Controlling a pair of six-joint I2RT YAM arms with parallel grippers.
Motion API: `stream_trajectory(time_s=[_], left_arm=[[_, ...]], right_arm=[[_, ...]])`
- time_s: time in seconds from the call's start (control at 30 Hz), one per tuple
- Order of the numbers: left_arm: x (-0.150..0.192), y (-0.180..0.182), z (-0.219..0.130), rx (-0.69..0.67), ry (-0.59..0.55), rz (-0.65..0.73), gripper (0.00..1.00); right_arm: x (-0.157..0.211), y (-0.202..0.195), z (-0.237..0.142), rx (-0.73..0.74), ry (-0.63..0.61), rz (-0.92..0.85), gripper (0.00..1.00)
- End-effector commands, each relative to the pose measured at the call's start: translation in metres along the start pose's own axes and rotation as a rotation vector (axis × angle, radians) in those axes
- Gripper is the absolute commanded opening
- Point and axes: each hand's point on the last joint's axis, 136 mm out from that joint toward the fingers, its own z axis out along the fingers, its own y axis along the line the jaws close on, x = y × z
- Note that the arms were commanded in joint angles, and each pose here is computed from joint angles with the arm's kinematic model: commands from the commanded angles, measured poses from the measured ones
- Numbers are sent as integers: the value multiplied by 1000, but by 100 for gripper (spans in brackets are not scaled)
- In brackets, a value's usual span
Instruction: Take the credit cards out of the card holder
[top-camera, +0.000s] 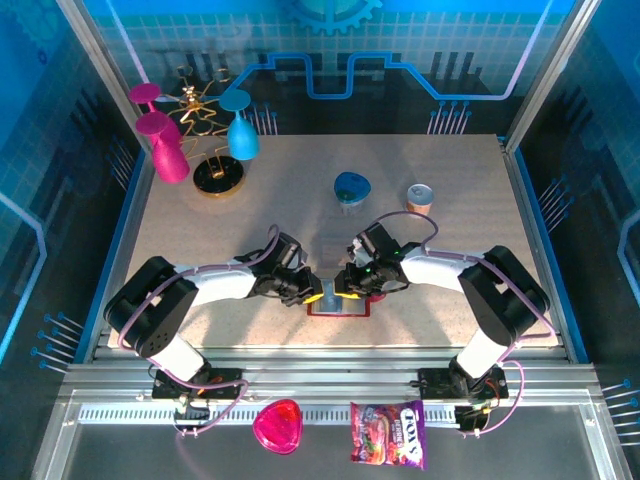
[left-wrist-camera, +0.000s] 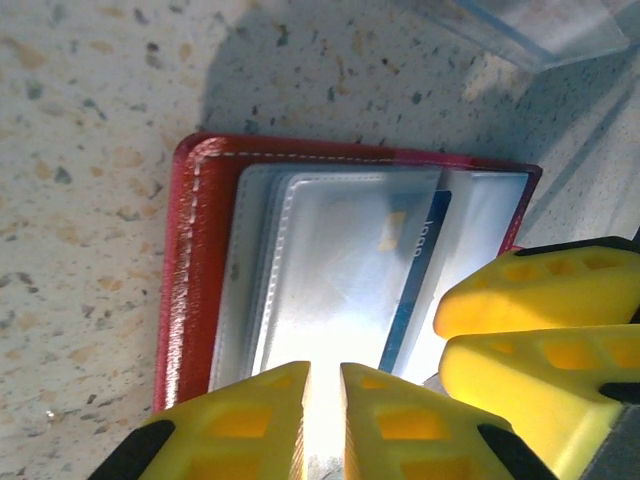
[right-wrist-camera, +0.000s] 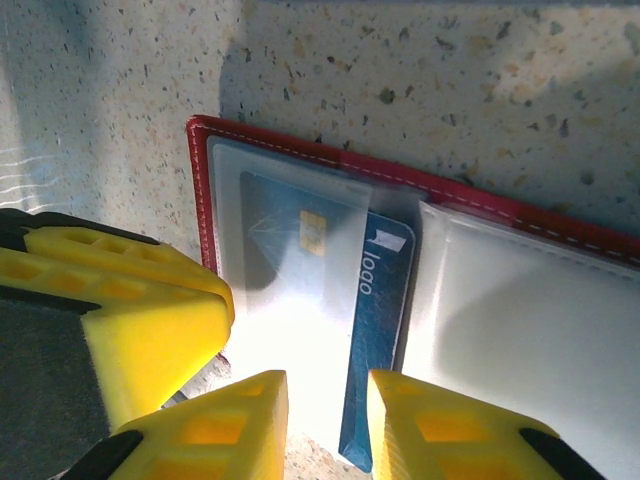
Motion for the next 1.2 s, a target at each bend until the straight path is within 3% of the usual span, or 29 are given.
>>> stream_trajectory(time_s=[0.0, 0.33, 1.17], left_arm=[[-5, -10, -9, 0, -15, 35, 14], [-3, 2, -4, -44, 0, 33, 9], [4, 21, 3, -79, 23, 12, 8]], right_arm=[[-1, 14, -3, -43, 0, -21, 27], [-4, 16, 9, -85, 21, -1, 27], [5, -7, 12, 4, 38, 10, 27]])
